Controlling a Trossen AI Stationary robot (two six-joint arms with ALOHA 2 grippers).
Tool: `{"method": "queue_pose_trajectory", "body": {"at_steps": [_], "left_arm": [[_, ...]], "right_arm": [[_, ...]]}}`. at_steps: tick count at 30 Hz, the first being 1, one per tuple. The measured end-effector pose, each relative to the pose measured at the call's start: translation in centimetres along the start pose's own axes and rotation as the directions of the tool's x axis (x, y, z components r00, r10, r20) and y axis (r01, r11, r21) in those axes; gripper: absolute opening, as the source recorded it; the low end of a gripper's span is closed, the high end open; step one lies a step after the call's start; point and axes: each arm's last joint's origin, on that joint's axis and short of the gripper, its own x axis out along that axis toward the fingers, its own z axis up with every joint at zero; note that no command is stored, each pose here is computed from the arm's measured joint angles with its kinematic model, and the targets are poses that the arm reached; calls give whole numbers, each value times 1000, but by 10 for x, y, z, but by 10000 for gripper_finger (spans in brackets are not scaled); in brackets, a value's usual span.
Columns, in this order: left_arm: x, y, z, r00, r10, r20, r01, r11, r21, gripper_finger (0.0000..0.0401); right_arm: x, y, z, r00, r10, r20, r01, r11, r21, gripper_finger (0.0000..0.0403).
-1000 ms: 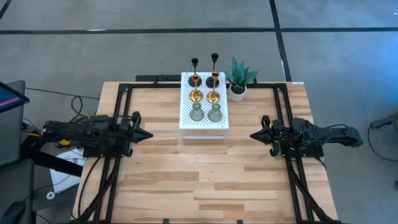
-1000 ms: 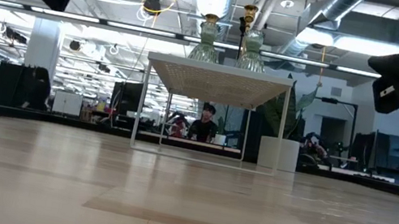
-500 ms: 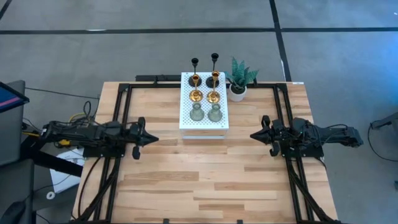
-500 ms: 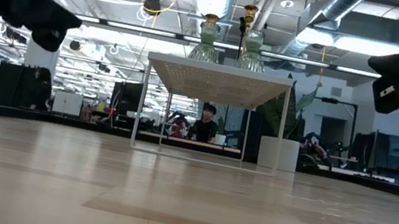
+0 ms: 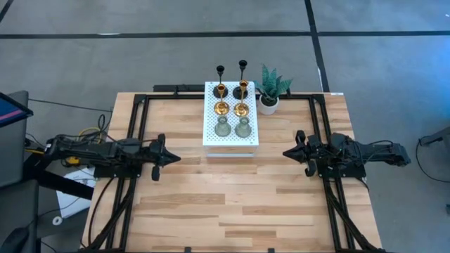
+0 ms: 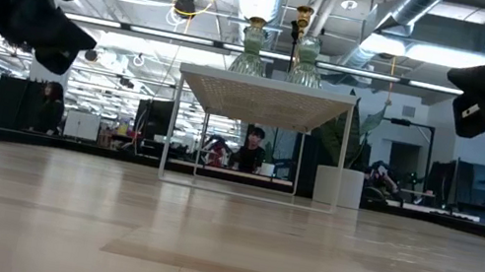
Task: Pick & Place candle stick holders
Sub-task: Return to Home Position
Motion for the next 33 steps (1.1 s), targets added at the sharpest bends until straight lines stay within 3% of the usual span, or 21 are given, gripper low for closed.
{"method": "queue_pose_trajectory", "body": {"at_steps": [33], "left_arm": [[10, 1, -13, 988, 22, -156, -21, 1000, 8, 8]], "right_arm": [[0, 0, 0, 1000, 0, 0, 0, 1000, 0, 0]]}}
